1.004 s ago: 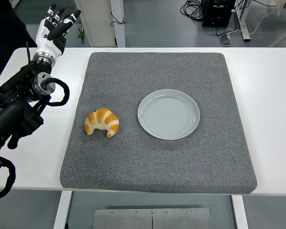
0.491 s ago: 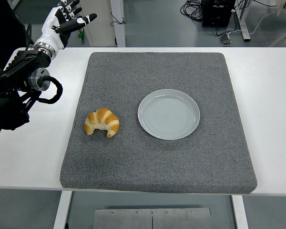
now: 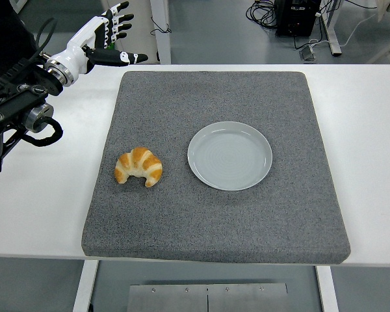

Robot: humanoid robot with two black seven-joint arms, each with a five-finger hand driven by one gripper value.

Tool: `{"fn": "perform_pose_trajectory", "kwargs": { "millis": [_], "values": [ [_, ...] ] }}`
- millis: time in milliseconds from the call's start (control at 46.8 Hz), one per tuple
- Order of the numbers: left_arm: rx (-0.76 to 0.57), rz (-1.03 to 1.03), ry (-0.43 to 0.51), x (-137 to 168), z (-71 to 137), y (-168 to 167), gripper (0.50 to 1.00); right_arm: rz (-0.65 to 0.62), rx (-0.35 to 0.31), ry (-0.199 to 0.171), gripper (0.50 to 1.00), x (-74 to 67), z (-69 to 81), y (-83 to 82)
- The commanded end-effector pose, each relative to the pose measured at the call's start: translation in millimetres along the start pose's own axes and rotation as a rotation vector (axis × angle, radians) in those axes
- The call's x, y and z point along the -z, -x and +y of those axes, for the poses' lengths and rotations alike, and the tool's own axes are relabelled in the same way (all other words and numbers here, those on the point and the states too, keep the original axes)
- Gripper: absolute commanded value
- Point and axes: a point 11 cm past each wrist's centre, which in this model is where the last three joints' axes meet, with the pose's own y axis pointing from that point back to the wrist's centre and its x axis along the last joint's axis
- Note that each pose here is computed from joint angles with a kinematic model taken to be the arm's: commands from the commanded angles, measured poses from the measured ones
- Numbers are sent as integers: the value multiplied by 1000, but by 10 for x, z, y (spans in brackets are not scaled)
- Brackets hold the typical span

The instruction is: Place the bread on the plate

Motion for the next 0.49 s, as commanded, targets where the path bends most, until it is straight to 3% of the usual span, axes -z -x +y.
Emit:
{"fn": "perform_pose_trajectory", "kwargs": {
  "millis": [0, 470],
  "values": [
    [23, -81, 12, -62, 16, -67, 971, 1, 0, 0, 1000, 0, 0, 1],
    [331, -347, 92, -183, 359, 347, 969, 0, 0, 0, 1000, 0, 0, 0]
  ]
}}
